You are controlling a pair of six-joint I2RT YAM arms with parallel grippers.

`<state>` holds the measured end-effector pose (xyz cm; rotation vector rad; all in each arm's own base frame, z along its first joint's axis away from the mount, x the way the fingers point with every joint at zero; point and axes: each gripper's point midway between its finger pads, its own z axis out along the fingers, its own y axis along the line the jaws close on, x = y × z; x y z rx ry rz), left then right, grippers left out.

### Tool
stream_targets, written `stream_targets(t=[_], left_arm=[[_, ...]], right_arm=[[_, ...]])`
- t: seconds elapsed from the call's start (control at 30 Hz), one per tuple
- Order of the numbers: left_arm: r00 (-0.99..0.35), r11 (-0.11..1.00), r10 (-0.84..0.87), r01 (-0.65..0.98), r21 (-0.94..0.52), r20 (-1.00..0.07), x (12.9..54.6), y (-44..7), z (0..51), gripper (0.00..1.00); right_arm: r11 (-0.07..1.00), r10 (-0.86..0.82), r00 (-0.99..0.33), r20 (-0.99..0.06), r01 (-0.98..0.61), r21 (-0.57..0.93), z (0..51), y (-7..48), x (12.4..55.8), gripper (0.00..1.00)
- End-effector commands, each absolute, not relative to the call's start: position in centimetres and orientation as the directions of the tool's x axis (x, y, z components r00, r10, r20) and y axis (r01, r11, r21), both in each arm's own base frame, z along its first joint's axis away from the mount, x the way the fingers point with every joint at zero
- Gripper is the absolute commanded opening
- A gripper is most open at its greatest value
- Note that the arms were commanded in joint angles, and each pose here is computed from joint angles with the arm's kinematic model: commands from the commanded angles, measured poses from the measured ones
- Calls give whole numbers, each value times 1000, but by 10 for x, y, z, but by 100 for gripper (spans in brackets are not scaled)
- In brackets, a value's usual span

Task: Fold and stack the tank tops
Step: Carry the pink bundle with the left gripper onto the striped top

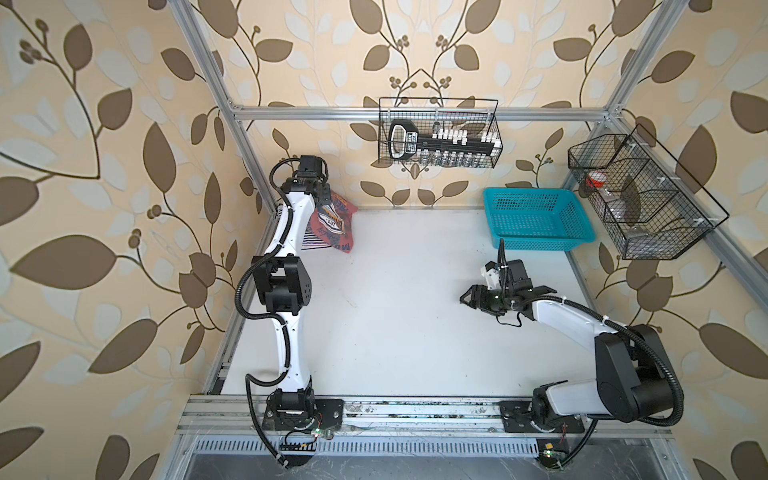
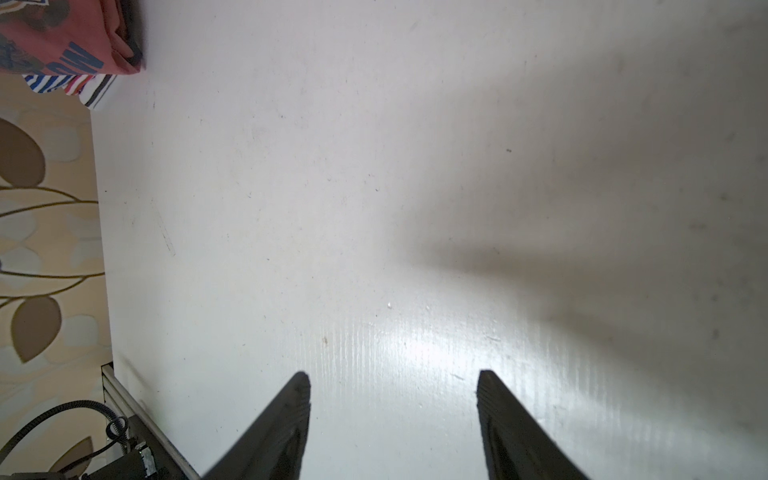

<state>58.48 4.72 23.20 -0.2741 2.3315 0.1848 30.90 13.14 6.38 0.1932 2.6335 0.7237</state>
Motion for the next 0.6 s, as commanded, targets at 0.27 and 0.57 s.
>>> stream_targets(t=[0.27,0.57], left_arm=[[-589,949,-232,-311,-47,-774,586,113,227,0],[-573,943,-293,-307,-131,-765,606,145,179,0]], right_arm=[[862,200,-920,-337,2,506,64,143,316,64],[886,148,-938,-314,-15,463,62,154,307,64]])
